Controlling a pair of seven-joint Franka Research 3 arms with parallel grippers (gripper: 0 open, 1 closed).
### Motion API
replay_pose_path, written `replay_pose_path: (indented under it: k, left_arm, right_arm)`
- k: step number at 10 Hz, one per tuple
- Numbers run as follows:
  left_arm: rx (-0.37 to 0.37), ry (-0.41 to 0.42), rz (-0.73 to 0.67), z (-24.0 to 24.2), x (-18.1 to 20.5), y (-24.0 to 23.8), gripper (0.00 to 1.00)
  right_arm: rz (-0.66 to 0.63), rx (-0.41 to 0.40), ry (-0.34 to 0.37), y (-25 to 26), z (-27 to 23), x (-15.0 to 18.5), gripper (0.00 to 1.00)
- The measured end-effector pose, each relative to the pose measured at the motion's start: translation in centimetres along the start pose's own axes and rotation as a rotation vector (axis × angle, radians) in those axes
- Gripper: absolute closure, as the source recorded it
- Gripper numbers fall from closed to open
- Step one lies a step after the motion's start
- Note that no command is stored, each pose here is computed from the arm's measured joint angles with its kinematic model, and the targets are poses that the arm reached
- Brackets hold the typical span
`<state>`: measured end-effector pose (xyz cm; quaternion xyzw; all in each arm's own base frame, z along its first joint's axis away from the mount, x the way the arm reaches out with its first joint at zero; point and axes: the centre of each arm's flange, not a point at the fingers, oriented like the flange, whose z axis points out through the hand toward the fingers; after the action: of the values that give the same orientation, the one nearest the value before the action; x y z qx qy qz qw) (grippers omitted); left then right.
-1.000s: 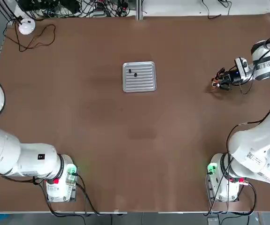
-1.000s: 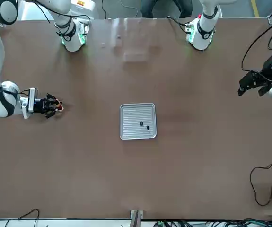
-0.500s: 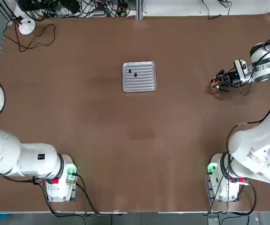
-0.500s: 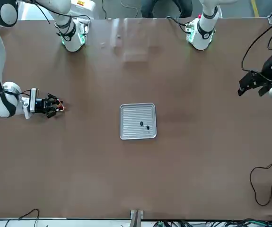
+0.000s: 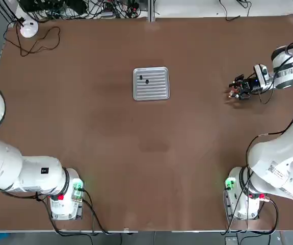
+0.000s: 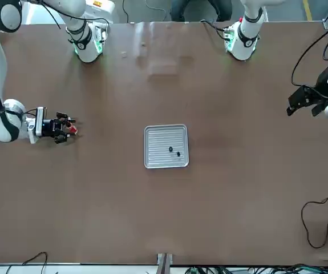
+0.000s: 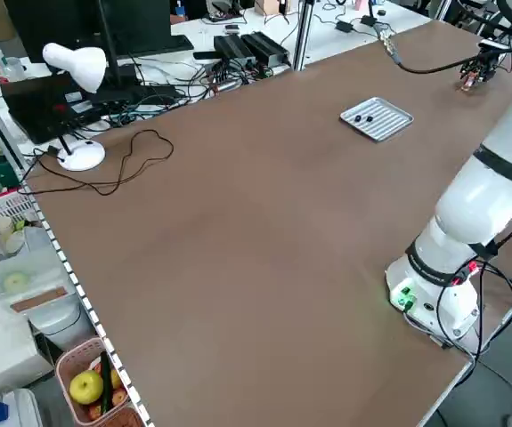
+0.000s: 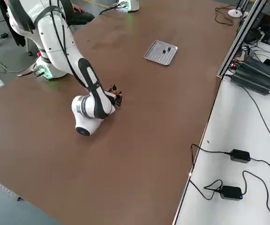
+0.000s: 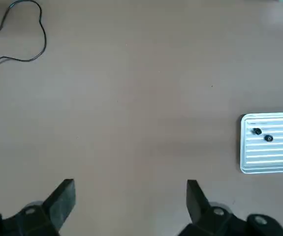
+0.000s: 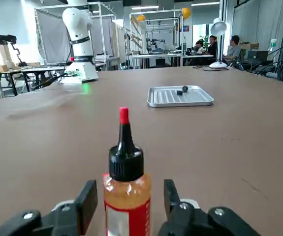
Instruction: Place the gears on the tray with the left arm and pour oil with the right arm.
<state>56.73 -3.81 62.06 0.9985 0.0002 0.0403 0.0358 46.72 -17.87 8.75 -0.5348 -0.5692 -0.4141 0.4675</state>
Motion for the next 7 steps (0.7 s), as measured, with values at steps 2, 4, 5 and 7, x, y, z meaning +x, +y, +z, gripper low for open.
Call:
replay_pose_path:
  k: [2,4,5,7]
  left_arm:
    - [0.000,0.000,0.000,0.0,0.0,0.0,0.00]
    - [0.000,0.000,0.000,0.0,0.0,0.0,0.00]
    - [0.000,0.000,0.000,0.0,0.0,0.0,0.00]
    - [0.000,0.000,0.000,0.0,0.0,0.0,0.00]
  right_arm:
    - [-0.001,-0.006,-0.002,0.0,-0.3,0.0,0.04]
    - [-0.004,-0.024,-0.006,-0.2,-1.3,0.0,0.00]
    - [-0.007,-0.033,-0.009,-0.2,-1.8,0.2,0.00]
    - [-0.019,-0.043,-0.020,0.0,-2.7,0.8,0.00]
